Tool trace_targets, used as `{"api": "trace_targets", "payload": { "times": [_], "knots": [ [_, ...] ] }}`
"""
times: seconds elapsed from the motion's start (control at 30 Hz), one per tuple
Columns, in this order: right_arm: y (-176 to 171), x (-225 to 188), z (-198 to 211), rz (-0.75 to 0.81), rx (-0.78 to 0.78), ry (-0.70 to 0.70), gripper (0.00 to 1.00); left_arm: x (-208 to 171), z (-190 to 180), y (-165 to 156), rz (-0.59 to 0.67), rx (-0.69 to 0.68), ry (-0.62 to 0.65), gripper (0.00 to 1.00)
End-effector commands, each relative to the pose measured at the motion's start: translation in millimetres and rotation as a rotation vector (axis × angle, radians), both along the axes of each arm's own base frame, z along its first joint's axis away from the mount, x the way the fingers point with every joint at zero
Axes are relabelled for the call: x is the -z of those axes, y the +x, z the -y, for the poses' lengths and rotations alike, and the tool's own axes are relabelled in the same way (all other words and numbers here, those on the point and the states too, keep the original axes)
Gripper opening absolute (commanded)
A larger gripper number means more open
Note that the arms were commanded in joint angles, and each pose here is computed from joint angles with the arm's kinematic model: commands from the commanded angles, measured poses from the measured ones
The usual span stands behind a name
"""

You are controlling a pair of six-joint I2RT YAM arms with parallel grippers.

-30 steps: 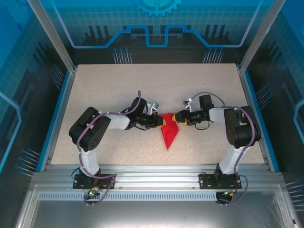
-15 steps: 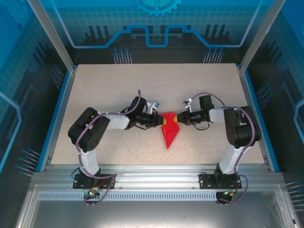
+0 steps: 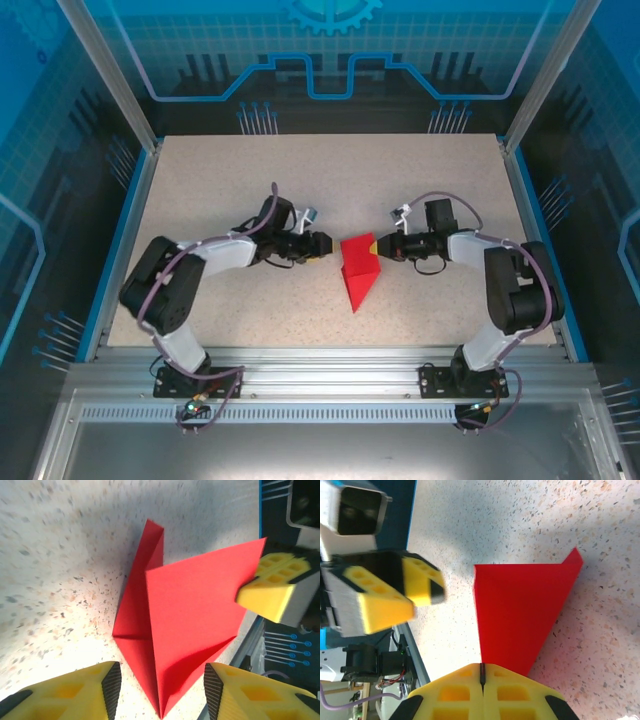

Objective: Fold a paper plane with a square sheet of paper (fold left side to right side)
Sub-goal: Fold the wing for the fifth time at the center of the table.

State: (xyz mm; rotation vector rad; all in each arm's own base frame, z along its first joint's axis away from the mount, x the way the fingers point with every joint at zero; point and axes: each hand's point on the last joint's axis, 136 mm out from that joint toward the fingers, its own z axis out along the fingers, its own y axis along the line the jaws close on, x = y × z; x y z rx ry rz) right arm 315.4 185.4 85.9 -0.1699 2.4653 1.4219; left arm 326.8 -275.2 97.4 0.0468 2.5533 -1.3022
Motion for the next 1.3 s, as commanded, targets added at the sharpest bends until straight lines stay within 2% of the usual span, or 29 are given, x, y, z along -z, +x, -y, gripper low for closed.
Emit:
{"api": "trace_targets", "payload": {
  "times": [0.0, 0.13, 0.33, 0.6, 0.8, 1.27],
  "knots": [
    [-6.8, -2.6, 3.1, -0.037, 0.036, -0.032, 0.00, -22.8, -13.7, -15.6, 0.048, 0.005, 0.057, 0.51],
    [-9.5, -8.2, 2.9, -0.037, 0.050, -0.050, 0.00, -38.9, 4.5, -44.4, 0.068, 0.050, 0.037, 0.49],
    [-10.3, -3.7, 1.9, -0.063, 0.069, -0.075, 0.00, -29.5, 52.2, -74.5, 0.048, 0.131, 0.020, 0.45],
    [-10.4, 9.0, 3.5, -0.107, 0.083, -0.109, 0.00, 13.9, 82.9, -63.0, -0.041, 0.153, 0.036, 0.38],
    [-11.7, 19.1, 4.5, -0.133, 0.083, -0.121, 0.01, 26.9, 95.5, -55.7, -0.069, 0.165, 0.031, 0.36],
    [-12.5, 27.7, 6.0, -0.158, 0.080, -0.146, 0.05, 73.3, 79.1, -50.1, -0.136, 0.100, 0.191, 0.27]
  ]
}}
